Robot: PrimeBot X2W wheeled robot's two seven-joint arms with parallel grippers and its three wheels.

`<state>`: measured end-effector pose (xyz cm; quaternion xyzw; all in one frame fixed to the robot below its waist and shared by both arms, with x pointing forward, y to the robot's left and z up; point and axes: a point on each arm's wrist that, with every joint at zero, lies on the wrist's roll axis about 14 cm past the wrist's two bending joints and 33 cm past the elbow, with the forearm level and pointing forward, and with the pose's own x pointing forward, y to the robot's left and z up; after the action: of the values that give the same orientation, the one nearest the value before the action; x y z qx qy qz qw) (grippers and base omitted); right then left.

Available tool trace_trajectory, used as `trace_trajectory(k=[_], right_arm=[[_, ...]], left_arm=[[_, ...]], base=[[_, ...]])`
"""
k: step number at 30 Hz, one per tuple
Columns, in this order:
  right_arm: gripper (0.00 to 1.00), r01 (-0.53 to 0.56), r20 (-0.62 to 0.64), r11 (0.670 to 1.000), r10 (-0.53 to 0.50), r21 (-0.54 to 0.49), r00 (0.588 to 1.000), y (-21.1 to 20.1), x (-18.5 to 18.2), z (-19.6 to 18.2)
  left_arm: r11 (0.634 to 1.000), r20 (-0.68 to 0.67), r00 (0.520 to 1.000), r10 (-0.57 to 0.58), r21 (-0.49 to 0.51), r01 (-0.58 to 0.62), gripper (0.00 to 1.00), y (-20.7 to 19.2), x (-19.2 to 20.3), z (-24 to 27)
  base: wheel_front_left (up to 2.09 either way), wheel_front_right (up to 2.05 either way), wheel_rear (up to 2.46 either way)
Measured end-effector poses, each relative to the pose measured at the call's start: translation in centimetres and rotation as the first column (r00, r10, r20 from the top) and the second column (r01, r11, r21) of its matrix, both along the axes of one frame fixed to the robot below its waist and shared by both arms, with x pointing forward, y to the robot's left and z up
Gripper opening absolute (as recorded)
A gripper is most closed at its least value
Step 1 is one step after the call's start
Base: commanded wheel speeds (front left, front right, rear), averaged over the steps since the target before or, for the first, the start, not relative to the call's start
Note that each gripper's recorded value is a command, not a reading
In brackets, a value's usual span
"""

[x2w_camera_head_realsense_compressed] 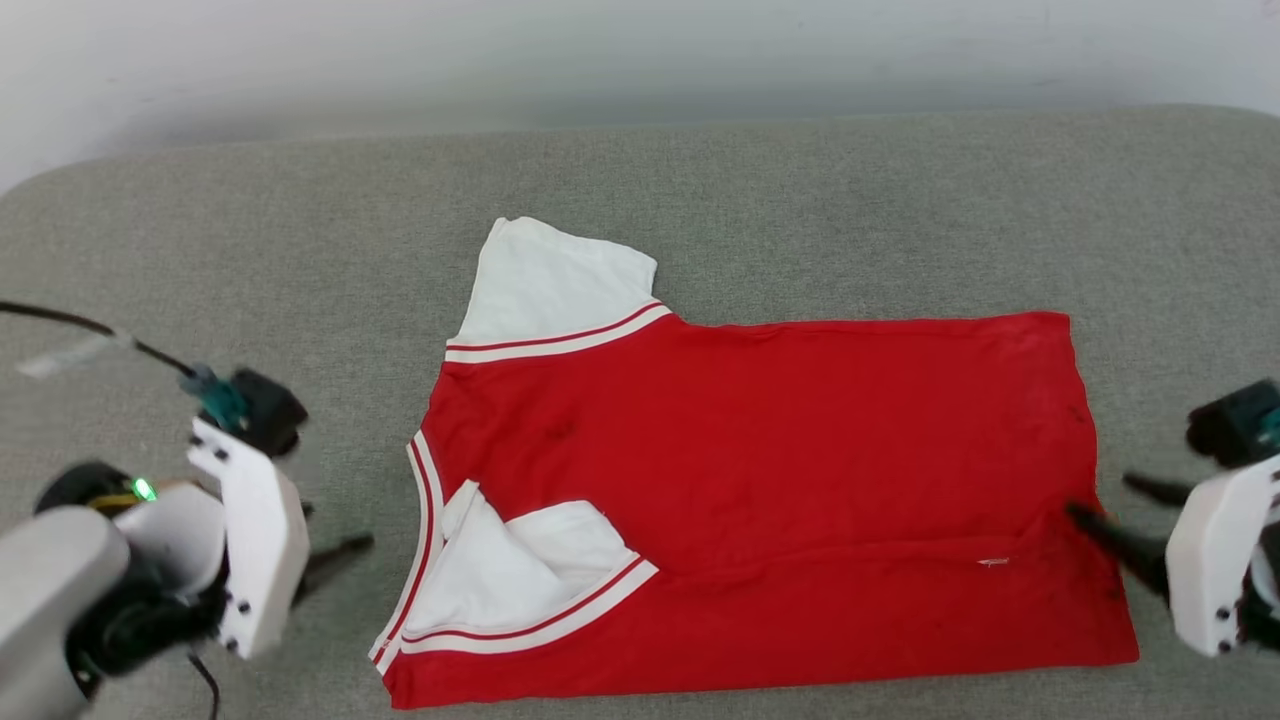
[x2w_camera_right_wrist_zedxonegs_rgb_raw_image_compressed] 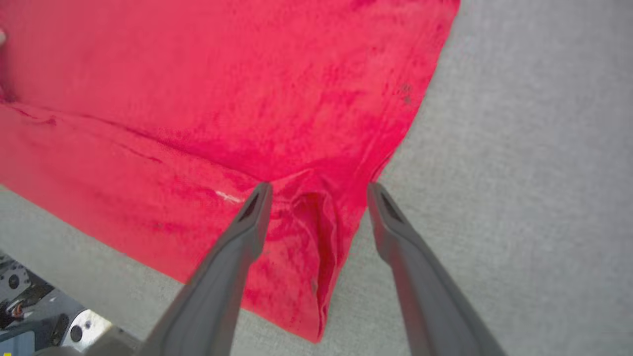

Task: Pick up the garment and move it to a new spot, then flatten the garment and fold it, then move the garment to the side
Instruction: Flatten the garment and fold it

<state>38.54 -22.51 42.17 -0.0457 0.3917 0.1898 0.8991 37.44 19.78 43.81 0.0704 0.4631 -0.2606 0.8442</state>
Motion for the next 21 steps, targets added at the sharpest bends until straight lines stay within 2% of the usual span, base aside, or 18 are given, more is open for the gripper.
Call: trace_trajectory(k=[3,6,10,14,19,20,21], right_arm=[[1.0,0.036,0.186,0.999,-0.042,0.033,0.982,-0.4,2.5,3.2],[1.0,0.081,0.346,0.991,-0.115,0.11,0.931,-0.4,4.4,6.0],[1.0,0.134,0.533,0.975,-0.21,0.178,0.82,-1.1,5.7,9.1],[1.0,0.181,0.642,0.958,-0.285,0.224,0.712,-1.7,6.0,10.8],[1.0,0.207,0.709,0.938,-0.347,0.279,0.614,-2.1,6.2,11.3],[1.0,0.214,0.716,0.934,-0.358,0.287,0.599,-2.3,6.3,11.2],[1.0,0.222,0.712,0.932,-0.361,0.285,0.602,-2.3,6.4,10.7]], left_arm=[[1.0,0.134,0.991,0.008,0.026,-0.012,1.0,0.6,3.2,2.8],[0.999,0.241,0.971,0.012,0.04,-0.023,1.0,0.7,6.2,5.1],[0.998,0.329,0.944,0.015,0.046,-0.032,1.0,0.2,9.9,7.1],[0.998,0.35,0.937,0.017,0.05,-0.037,1.0,-0.5,13.2,7.9],[0.999,0.343,0.939,0.02,0.032,-0.033,1.0,-2.2,17.9,8.2],[0.999,0.326,0.945,0.017,0.035,-0.03,1.0,-2.6,18.6,7.8],[0.999,0.305,0.952,0.015,0.037,-0.028,1.0,-2.9,19.3,7.3]], base=[[0.0,0.0,0.0],[0.0,0.0,0.0],[0.0,0.0,0.0],[0.0,0.0,0.0],[0.0,0.0,0.0],[0.0,0.0,0.0],[0.0,0.0,0.0]])
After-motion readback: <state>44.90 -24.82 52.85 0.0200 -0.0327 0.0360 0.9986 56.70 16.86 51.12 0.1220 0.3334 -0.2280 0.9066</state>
